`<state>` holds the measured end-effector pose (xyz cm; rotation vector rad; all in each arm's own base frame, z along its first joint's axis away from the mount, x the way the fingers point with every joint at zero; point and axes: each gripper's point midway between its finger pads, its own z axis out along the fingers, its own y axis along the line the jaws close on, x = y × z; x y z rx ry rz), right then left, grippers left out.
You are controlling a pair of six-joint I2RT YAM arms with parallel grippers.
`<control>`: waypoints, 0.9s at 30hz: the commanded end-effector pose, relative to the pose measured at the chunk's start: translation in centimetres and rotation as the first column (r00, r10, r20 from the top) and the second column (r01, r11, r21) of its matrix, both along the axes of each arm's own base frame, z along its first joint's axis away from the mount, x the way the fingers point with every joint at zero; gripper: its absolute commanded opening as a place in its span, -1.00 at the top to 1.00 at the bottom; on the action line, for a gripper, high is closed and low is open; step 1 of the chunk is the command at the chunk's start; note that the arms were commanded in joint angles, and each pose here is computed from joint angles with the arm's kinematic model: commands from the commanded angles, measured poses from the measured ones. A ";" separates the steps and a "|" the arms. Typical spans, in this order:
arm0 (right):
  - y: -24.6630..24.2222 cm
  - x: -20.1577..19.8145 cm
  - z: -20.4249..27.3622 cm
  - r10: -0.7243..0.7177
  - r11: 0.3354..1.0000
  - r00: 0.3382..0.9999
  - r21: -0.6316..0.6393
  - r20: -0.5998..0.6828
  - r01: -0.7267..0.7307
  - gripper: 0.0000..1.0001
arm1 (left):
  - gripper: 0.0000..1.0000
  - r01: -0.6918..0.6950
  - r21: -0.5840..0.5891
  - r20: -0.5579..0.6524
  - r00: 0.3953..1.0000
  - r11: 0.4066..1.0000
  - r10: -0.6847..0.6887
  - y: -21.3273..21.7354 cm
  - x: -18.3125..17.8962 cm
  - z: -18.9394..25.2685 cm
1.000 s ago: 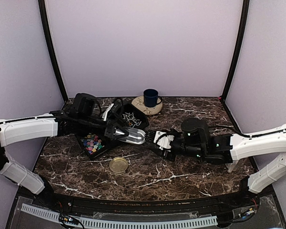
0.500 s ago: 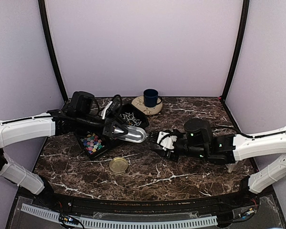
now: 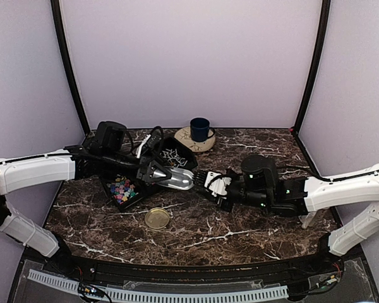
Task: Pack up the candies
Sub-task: Pass from the left arm to the right
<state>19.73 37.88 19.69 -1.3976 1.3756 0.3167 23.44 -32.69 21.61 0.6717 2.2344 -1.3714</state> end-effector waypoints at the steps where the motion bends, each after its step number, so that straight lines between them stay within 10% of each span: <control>1: 1.0 0.4 2.1 0.007 0.998 1.000 0.065 0.031 -0.009 0.36 | 1.00 0.024 -0.043 0.010 1.000 0.999 -0.023 -0.4 -0.3 0.7; 27: 1.2 -1.0 3.5 0.086 0.992 0.996 0.090 0.031 -0.088 0.60 | 1.00 0.022 0.006 0.018 1.000 1.000 -0.022 -0.3 0.1 -0.7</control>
